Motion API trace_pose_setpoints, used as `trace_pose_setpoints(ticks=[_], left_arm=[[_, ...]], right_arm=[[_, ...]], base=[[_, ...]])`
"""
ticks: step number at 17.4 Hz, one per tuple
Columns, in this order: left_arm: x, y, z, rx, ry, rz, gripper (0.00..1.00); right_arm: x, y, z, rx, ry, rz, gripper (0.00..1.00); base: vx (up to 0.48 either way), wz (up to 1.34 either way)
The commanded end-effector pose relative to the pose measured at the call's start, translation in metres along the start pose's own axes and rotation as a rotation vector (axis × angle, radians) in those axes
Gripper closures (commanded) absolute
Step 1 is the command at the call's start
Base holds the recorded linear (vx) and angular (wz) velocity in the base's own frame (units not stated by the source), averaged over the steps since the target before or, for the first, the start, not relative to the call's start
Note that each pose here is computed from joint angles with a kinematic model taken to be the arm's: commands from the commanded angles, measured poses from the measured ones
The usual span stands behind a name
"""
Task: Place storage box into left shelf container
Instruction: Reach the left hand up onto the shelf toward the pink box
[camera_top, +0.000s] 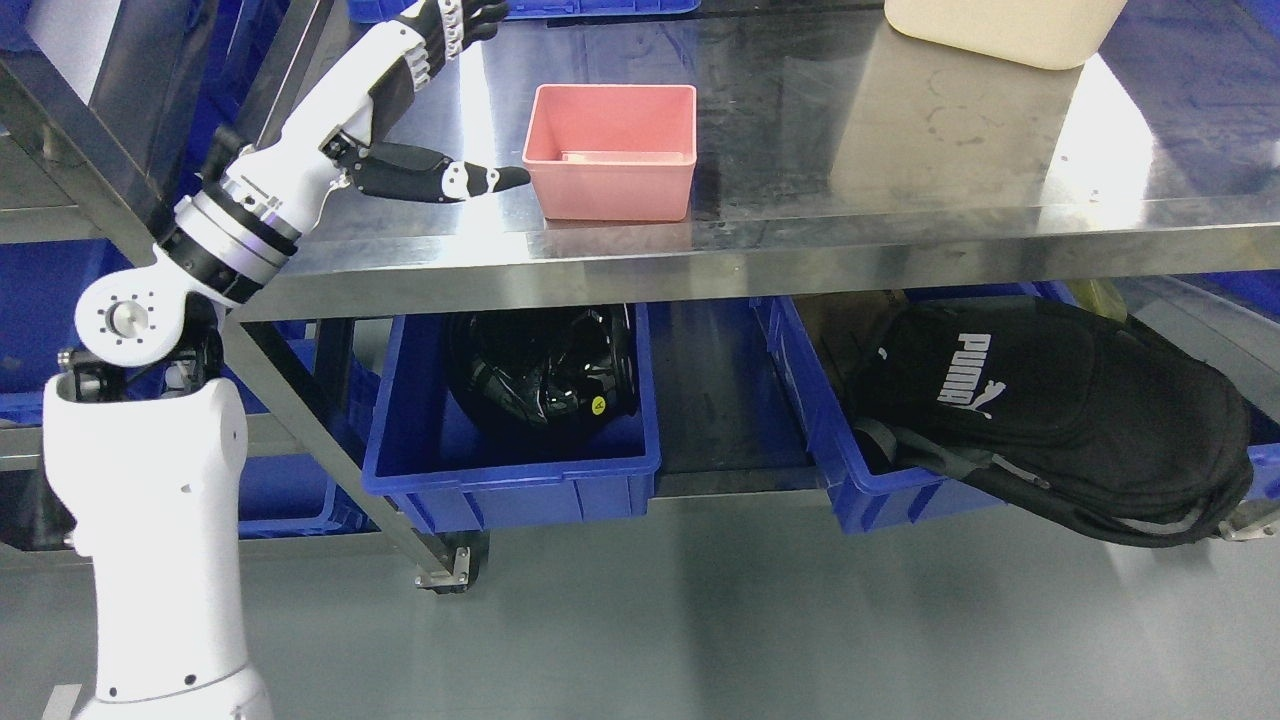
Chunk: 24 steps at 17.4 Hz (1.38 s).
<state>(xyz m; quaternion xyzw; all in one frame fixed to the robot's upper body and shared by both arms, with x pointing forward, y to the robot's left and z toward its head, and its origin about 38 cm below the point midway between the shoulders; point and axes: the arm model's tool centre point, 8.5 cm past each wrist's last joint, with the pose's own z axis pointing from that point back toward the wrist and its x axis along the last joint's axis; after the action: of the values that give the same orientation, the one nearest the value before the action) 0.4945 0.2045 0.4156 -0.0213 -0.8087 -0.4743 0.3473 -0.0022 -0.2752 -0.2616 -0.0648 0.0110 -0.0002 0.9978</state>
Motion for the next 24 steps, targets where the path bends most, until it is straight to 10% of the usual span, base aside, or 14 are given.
trace_pose_setpoints(ticks=[1, 16, 24], left_arm=[[-0.043, -0.051, -0.051, -0.378, 0.25, -0.111, 0.01], [-0.069, -0.066, -0.109, -0.603, 0.53, -0.1, 0.14], [-0.066, -0.041, -0.099, -0.519, 0.424, -0.069, 0.76]], right_arm=[[0.0, -0.011, -0.001, -0.018, -0.009, -0.004, 0.0], [0.0, -0.011, -0.001, -0.018, -0.009, -0.004, 0.0], [0.0, -0.011, -0.001, -0.018, -0.009, -0.004, 0.0]], base=[[0.0, 0.0], [0.0, 0.0], [0.0, 0.0]])
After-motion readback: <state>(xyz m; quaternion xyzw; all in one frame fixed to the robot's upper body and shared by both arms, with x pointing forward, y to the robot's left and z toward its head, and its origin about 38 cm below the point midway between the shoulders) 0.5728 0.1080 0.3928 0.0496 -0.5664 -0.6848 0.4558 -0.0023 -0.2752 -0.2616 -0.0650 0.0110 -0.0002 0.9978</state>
